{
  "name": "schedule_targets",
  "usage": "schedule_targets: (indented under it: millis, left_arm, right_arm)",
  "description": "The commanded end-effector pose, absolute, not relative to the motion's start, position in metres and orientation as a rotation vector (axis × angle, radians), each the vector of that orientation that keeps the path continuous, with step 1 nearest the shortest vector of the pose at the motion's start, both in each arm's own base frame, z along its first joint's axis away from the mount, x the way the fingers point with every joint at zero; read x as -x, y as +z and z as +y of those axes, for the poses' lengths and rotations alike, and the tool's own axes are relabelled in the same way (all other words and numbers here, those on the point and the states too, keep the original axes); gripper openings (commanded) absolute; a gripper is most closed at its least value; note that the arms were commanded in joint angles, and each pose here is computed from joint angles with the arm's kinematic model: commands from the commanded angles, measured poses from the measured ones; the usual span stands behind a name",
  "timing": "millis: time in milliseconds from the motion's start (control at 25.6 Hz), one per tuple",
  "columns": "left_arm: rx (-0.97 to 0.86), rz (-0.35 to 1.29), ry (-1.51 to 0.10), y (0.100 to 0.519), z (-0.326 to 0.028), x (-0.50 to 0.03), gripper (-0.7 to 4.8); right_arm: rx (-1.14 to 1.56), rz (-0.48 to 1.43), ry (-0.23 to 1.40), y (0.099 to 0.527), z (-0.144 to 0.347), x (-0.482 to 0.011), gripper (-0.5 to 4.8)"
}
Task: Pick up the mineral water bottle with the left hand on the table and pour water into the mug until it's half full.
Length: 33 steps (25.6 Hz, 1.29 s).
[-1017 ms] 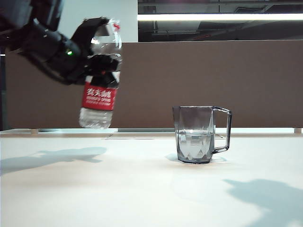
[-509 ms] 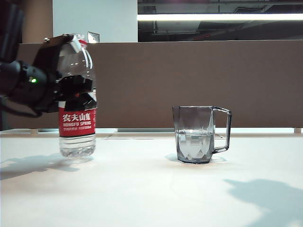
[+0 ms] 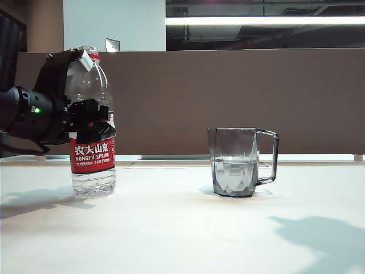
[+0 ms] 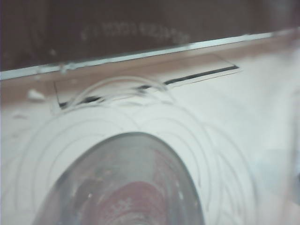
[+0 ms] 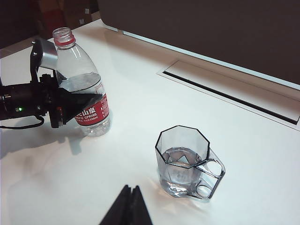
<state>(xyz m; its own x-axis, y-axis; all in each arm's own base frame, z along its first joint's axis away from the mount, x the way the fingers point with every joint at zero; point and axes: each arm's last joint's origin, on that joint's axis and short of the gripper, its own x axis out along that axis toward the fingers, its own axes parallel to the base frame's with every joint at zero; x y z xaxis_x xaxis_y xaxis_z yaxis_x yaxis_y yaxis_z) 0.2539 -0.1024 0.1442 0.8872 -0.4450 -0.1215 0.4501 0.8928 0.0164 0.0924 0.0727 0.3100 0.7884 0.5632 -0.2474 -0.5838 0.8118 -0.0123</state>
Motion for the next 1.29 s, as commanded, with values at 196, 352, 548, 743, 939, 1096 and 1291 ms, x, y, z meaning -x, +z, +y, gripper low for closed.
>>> schedule_targets:
  millis: [196,352,548,743,939,1096,1291]
  left_arm:
    - [-0.036,0.072,-0.468,0.149,-0.103,-0.255,1.74]
    - [-0.025,0.09,-0.467,0.148,-0.103,-0.255,1.88]
    - [-0.014,0.102,-0.468,0.147,-0.103,-0.254,3.61]
    - [-0.015,0.109,-0.471,0.15,-0.103,-0.252,4.26]
    - [-0.025,0.176,-0.474,0.165,-0.1,-0.242,4.26]
    - [-0.031,0.216,-0.475,0.185,-0.095,-0.228,4.26]
    - [-0.038,0.262,-0.477,0.2,-0.088,-0.21,4.26]
  right_arm:
    - [0.083,0.213,0.622,0.314,0.073,-0.092,-0.01]
    - [0.083,0.213,0.622,0.314,0.073,-0.092,-0.01]
    - [0.083,0.212,0.622,0.314,0.072,-0.092,-0.02]
    - [0.083,0.212,0.622,0.314,0.072,-0.092,-0.01]
    - [0.082,0.212,0.621,0.314,0.072,-0.092,-0.02]
    - [0.081,0.208,0.622,0.315,0.072,-0.092,-0.01]
    - [0.078,0.202,0.621,0.316,0.072,-0.091,-0.01]
